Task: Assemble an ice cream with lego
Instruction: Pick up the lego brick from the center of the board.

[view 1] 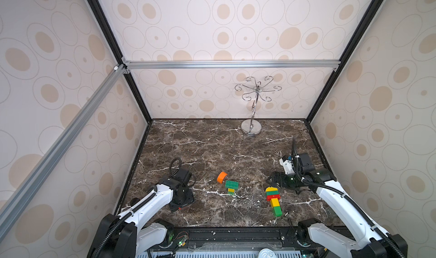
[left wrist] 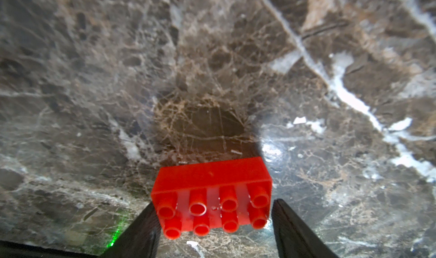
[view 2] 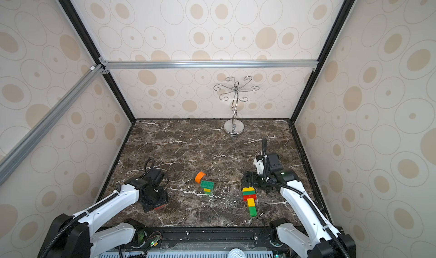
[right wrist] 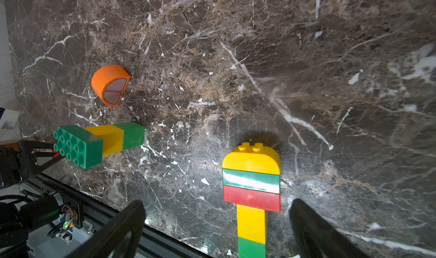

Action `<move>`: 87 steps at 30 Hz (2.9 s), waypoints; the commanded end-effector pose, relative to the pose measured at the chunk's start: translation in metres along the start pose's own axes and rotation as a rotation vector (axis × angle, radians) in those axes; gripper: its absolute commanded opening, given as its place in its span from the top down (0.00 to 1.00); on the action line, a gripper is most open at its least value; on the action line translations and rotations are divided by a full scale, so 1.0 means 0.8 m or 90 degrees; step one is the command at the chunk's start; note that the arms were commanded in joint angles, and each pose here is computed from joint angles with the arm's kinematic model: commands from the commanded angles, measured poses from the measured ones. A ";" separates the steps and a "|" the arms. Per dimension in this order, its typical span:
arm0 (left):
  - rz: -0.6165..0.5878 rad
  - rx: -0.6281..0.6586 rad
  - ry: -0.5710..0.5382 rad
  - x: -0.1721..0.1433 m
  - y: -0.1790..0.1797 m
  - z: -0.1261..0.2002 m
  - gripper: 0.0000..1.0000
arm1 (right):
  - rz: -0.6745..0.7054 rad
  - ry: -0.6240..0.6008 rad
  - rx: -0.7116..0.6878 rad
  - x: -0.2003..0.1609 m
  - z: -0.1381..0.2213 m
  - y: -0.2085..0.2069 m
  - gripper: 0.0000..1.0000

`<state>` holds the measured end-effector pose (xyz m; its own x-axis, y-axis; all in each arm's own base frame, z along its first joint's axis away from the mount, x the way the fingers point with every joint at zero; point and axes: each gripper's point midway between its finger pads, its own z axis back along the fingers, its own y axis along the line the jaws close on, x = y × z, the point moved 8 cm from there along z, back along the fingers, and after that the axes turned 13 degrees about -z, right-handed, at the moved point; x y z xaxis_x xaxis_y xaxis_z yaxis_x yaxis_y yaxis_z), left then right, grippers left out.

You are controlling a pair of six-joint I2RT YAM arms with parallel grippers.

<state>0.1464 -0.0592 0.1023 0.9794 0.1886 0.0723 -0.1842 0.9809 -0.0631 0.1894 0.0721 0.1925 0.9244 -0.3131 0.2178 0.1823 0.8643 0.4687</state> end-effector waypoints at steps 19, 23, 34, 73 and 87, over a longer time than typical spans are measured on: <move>0.004 0.019 -0.043 0.013 0.002 0.008 0.27 | 0.003 0.002 -0.002 0.000 0.001 -0.001 0.02; 0.002 0.016 -0.044 0.013 0.000 0.008 0.27 | 0.003 0.002 -0.002 0.000 0.001 -0.001 0.02; -0.007 0.026 -0.044 0.010 -0.002 0.007 0.36 | 0.004 0.002 -0.001 0.000 0.001 -0.001 0.01; -0.095 0.098 -0.032 0.016 -0.027 0.001 0.26 | 0.007 -0.006 0.007 0.000 0.004 0.000 0.02; -0.091 0.092 -0.036 0.013 -0.026 -0.003 0.44 | 0.007 -0.007 0.007 -0.001 0.005 0.000 0.02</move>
<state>0.1631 -0.0793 0.1030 0.9921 0.0427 0.1180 -0.0524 0.9953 0.0810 0.1892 0.0722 0.1934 0.9237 -0.3127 0.2215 0.1792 0.8634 0.4715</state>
